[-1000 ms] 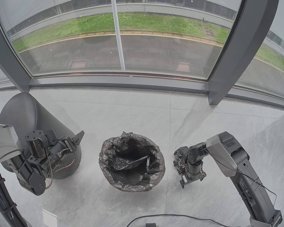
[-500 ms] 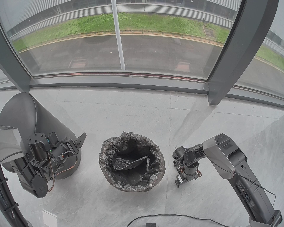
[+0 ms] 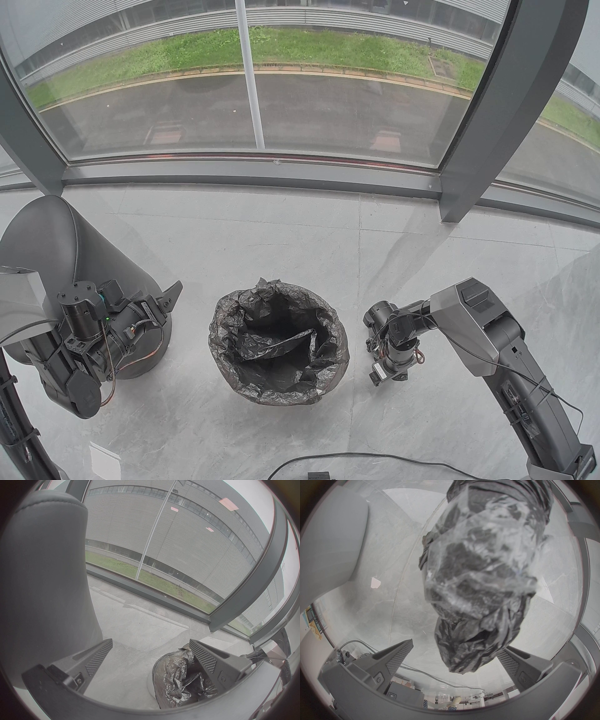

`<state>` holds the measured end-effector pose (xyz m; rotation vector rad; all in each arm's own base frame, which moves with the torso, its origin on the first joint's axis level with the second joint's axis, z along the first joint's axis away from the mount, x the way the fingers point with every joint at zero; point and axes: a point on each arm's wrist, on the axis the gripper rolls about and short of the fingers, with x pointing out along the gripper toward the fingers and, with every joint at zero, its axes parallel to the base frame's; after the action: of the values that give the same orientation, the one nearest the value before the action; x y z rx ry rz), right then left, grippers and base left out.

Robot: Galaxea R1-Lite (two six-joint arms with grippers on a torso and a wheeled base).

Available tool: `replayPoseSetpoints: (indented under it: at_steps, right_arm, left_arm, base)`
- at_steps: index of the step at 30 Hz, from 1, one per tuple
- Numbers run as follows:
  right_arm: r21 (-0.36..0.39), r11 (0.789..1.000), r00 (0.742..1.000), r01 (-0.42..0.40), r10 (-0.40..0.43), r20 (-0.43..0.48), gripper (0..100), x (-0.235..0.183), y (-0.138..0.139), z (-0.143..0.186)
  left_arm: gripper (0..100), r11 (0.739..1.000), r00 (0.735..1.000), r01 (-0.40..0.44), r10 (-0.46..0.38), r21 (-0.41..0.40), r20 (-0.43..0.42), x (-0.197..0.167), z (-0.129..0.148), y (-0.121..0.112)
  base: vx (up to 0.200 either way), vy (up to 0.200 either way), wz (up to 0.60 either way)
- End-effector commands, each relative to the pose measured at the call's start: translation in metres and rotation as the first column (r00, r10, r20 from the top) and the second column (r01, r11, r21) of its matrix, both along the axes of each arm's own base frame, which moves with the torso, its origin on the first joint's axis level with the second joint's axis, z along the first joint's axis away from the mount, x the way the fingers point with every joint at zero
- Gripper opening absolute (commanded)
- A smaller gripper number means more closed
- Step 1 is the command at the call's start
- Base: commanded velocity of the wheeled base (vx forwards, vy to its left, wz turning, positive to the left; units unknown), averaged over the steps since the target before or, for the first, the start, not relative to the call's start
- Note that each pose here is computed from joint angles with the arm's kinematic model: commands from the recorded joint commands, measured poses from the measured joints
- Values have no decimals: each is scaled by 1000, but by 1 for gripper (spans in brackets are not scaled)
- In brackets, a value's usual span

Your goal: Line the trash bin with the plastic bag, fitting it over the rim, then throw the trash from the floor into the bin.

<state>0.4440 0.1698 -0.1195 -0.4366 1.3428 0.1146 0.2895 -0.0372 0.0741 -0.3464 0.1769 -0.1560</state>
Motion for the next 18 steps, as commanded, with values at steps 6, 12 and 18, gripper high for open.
replayPoseSetpoints:
  at_steps: [6, 12, 18]
  right_arm:
    - [-35, 999, 999, -24, 25, 36, 100, 4, -2, 11]
    - [-20, 999, 992, -35, 37, 119, 100, 11, 5, 14]
    - [-45, 997, 981, -55, 63, 183, 100, 16, 8, 19]
  left_arm:
    - [100, 1000, 1000, 0, 0, -1, 5, 0, 1, 0]
    - [100, 1000, 1000, 1, -1, -2, 3, -1, 1, 0]
    - [100, 1000, 1000, 0, 0, -2, 4, -1, 2, 0]
  base:
    - [0, 0, 0]
    - [0, 0, 0]
    - [0, 0, 0]
